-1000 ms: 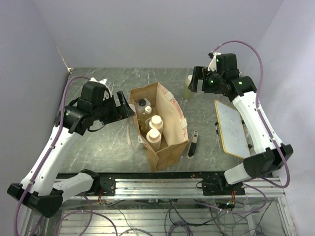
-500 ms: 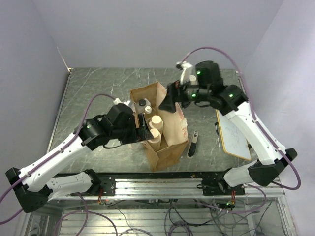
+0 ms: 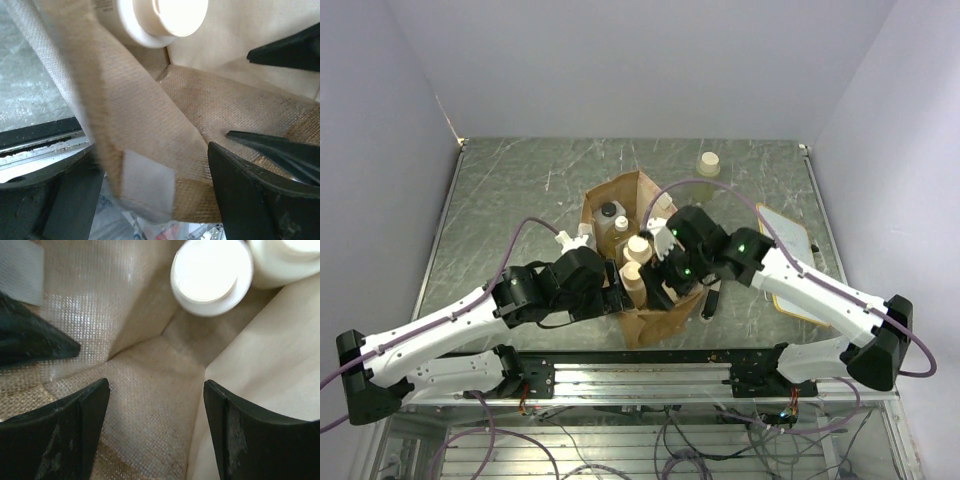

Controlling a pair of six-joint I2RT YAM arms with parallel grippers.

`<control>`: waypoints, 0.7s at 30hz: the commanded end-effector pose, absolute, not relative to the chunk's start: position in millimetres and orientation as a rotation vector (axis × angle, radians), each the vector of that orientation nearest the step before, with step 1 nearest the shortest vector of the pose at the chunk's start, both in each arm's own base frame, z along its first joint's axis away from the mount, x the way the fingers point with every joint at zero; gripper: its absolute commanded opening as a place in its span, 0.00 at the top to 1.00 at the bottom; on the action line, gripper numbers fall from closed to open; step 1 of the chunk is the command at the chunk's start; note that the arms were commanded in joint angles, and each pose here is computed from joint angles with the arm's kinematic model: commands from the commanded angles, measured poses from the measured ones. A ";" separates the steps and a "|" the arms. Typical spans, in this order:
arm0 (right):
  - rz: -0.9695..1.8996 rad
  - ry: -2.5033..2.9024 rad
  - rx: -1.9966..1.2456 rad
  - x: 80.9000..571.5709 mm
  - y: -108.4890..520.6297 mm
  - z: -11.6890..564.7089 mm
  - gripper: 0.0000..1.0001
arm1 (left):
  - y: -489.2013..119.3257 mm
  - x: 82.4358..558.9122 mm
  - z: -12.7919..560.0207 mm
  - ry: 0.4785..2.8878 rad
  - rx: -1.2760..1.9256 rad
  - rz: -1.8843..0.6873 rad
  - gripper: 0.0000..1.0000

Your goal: Take the personal care products out of the canvas bag

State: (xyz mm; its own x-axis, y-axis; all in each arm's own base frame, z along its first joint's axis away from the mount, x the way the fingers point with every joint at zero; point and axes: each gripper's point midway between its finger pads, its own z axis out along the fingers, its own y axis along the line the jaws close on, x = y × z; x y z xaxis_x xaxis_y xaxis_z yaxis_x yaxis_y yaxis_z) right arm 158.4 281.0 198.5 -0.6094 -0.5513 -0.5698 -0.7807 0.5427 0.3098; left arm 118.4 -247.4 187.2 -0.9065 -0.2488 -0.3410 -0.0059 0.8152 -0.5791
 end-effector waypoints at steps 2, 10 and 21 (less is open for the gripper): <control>0.661 2.359 -1.057 147.6 270.0 165.1 0.24 | -239.7 103.4 164.0 2.642 -0.223 -0.819 0.10; 0.499 2.456 -0.921 155.7 253.7 130.0 0.22 | -220.9 86.2 133.0 2.715 -0.253 -0.782 0.10; 0.560 2.423 -0.696 194.4 302.1 178.6 0.19 | -222.9 83.0 141.0 2.732 -0.168 -0.780 0.10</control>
State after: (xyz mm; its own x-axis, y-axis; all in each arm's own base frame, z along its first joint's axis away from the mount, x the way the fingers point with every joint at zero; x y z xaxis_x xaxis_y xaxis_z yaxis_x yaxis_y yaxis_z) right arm 181.7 294.2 175.1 -0.6698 -0.4192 -0.6129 -0.6573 0.7187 0.2268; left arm 100.2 -229.9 146.1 -0.9185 -0.2761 -0.2831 -0.0645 0.8109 -0.5817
